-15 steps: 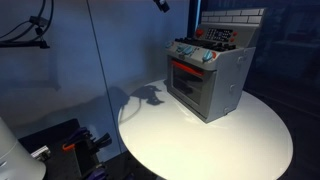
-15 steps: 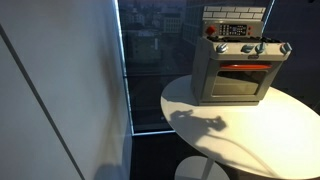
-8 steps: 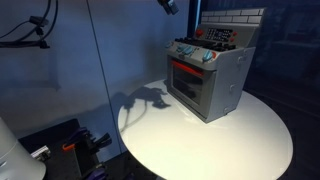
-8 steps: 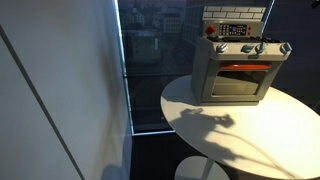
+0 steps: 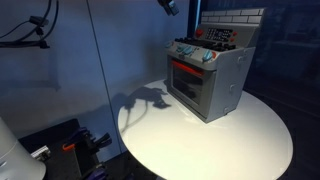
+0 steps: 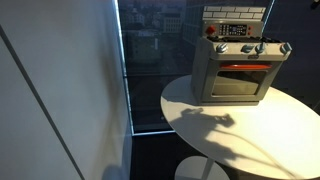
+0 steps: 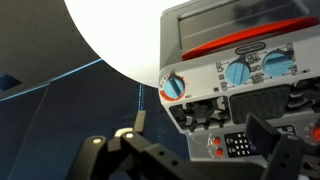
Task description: Turn the far right stove knob clockwise once
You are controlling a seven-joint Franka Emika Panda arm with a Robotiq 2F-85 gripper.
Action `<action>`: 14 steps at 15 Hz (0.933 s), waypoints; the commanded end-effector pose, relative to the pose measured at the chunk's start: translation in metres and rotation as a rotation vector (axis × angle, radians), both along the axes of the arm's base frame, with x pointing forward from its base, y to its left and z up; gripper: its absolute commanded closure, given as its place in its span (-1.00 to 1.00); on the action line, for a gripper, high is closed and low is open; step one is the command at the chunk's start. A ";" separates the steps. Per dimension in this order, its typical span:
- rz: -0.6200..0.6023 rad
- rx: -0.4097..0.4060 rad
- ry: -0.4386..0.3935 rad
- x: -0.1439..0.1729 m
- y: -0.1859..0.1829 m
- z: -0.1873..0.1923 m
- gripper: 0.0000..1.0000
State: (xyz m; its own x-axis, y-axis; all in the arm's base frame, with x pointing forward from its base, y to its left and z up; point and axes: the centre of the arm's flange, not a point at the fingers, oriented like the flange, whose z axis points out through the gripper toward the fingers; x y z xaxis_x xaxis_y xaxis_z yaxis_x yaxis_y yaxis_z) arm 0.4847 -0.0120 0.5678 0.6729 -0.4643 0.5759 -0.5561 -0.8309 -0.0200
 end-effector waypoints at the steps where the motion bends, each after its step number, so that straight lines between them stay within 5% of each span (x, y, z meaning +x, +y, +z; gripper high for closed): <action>1: -0.002 0.003 -0.003 -0.002 -0.002 0.003 -1.00; 14: 0.112 0.139 0.064 -0.011 -0.050 0.018 -1.00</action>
State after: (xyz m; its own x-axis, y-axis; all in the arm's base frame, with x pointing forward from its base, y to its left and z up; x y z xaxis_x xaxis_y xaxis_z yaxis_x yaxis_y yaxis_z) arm 0.4754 -0.0468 0.5754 0.7348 -0.4729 0.4862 -0.4852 -0.8674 -0.1103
